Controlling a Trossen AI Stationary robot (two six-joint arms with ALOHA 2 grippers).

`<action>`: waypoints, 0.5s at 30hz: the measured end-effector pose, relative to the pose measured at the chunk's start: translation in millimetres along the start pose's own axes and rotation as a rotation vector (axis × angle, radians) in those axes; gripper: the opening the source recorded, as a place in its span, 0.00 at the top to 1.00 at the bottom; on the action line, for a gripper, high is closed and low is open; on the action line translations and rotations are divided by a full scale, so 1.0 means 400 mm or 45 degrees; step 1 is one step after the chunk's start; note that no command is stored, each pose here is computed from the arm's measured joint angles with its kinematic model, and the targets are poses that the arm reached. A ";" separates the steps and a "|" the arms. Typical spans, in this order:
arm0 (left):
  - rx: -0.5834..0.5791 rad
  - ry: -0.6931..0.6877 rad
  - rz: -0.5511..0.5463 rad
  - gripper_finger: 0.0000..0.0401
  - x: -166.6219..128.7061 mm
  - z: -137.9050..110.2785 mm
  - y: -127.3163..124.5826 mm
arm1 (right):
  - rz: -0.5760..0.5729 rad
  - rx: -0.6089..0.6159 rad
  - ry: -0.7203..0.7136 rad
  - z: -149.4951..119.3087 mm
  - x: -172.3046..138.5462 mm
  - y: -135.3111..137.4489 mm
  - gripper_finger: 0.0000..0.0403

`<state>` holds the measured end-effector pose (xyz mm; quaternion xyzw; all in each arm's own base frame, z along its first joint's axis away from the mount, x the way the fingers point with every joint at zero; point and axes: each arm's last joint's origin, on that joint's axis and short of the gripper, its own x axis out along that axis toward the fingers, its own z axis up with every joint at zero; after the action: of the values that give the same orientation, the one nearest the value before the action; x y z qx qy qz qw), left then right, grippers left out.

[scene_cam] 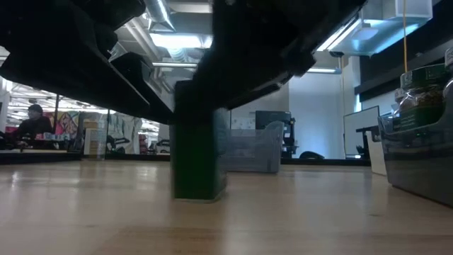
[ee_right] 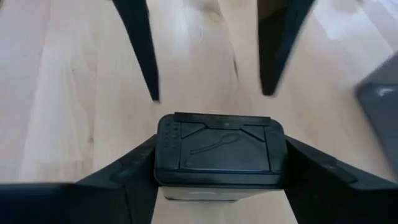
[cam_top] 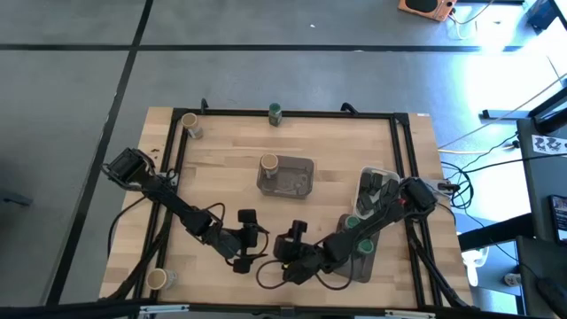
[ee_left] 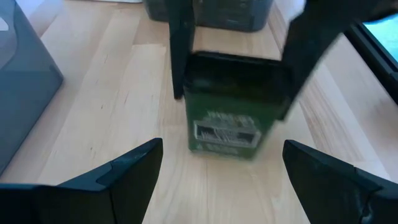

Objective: Sort spices by type
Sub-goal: Put the black seasoning can into the white bin

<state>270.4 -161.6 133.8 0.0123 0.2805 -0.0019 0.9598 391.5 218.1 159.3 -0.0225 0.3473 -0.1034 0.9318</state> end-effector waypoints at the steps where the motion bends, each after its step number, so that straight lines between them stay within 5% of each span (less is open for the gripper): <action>1: 0.000 0.000 0.000 0.18 0.000 0.000 0.000 | 0.001 -0.024 0.015 0.000 -0.009 -0.001 0.33; 15: -0.008 0.008 0.002 0.18 0.000 -0.002 0.000 | -0.392 -0.042 0.116 0.034 -0.339 -0.133 0.33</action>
<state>269.9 -161.6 133.2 0.0094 0.2836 -0.0002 0.9589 291.1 193.7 262.8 -0.0861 0.3834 -0.2402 0.8876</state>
